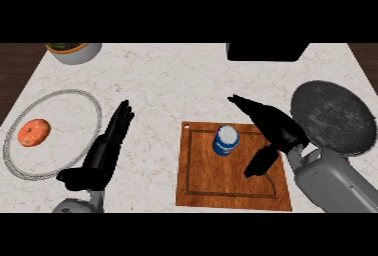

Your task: Pick the can from the cutting board and place it in the pan

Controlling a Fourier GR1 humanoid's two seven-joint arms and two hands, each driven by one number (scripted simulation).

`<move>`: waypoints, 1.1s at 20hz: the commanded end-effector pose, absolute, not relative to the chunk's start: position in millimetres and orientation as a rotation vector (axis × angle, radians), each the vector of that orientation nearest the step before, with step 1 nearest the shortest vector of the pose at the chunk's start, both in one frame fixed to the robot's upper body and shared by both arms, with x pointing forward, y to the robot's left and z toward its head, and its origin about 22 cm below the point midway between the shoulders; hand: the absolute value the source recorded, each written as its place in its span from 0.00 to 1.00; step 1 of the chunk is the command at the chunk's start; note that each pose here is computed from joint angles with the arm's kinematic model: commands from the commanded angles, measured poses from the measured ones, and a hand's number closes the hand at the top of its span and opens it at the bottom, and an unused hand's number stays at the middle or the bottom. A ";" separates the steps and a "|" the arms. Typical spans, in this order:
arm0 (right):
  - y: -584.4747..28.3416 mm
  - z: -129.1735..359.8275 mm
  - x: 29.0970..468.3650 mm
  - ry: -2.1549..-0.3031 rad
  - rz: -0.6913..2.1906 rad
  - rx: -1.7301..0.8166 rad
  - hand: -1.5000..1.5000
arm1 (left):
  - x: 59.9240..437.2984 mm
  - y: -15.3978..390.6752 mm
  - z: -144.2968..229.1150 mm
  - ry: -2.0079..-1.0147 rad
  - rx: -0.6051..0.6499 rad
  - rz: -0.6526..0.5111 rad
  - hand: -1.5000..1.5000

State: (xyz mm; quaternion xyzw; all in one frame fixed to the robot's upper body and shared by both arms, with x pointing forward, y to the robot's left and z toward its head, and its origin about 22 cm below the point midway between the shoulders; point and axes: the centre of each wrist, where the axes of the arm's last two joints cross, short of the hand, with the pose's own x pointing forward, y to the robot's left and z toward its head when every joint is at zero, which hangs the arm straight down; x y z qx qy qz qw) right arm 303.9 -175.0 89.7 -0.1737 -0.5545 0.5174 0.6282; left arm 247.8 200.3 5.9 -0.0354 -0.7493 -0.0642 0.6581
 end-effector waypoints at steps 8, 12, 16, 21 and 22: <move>-135.5 66.7 296.4 -1.119 1.270 -0.420 0.00 | 249.8 201.8 28.3 -1.688 -0.084 -0.131 0.50; -127.5 57.7 305.4 -1.097 1.265 -0.438 0.00 | 241.1 202.0 -6.2 -1.704 -0.055 -0.127 0.50; -150.1 59.5 304.7 -1.144 1.213 -0.432 0.00 | 235.2 188.1 6.4 -1.686 -0.052 -0.117 0.50; -154.1 42.3 341.3 -1.150 1.187 -0.399 0.00 | 256.6 206.4 12.1 -1.705 -0.061 -0.135 0.50; -140.8 37.7 315.9 -1.160 1.185 -0.418 0.00 | 250.8 200.1 3.0 -1.682 -0.060 -0.144 0.50</move>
